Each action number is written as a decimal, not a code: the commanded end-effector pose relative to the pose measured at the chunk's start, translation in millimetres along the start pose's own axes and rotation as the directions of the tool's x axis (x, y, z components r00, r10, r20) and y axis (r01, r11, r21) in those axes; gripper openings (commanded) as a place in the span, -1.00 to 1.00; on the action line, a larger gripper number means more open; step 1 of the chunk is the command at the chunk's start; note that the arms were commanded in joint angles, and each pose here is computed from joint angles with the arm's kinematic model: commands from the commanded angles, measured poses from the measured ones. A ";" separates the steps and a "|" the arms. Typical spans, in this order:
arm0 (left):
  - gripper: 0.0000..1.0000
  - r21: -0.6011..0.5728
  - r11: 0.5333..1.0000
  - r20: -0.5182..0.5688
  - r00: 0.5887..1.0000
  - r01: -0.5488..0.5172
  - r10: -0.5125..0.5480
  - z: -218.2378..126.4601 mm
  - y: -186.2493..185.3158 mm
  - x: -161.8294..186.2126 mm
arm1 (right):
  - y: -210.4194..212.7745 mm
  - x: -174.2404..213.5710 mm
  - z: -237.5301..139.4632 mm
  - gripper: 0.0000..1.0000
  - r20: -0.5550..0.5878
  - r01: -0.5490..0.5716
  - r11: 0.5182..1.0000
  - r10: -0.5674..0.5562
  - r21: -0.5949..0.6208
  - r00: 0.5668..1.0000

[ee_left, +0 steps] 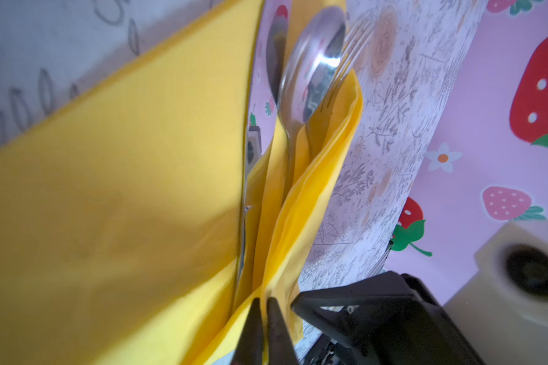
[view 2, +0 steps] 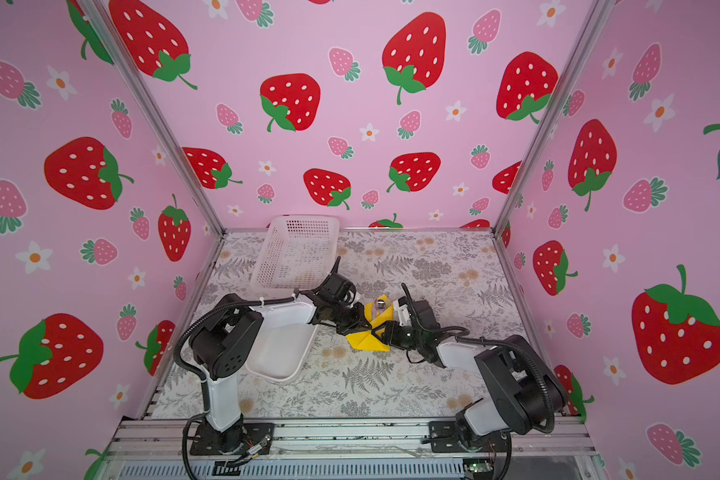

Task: Place the utensils on the paper napkin and roll it up
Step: 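Open the right gripper and draw it back from the wrapped napkin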

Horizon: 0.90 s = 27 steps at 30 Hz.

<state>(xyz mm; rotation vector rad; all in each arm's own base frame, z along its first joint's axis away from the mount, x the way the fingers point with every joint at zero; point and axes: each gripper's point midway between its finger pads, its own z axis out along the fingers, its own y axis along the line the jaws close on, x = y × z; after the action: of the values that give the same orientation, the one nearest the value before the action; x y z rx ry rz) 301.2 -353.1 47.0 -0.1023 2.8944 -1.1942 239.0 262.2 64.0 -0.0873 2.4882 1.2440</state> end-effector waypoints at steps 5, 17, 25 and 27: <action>-1.00 0.021 0.996 0.031 0.996 -0.090 0.090 -19.1 -17.7 0.8 | -33.1 -14.2 -23.8 0.00 0.154 -0.114 0.975 0.086 0.188 0.984; -1.00 -0.032 0.992 0.068 0.989 -0.126 0.128 -25.8 -1.8 4.4 | -57.7 -10.5 -37.4 -0.16 0.177 -0.239 0.946 0.203 0.217 0.963; -1.00 -0.078 0.982 0.078 0.981 -0.172 0.178 -26.8 6.6 1.2 | -41.4 -11.9 -25.4 -0.19 0.125 -0.217 0.967 0.201 0.135 0.972; -1.00 -0.088 0.978 0.079 0.978 -0.188 0.195 -26.5 7.6 -0.4 | -37.2 -12.9 -22.5 -0.18 0.120 -0.211 0.970 0.196 0.122 0.973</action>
<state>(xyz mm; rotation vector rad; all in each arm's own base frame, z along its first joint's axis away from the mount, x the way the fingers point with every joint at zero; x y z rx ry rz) 299.8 -334.5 62.6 0.0705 2.7977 -1.0741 245.4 206.3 38.5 0.3115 2.5682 1.0448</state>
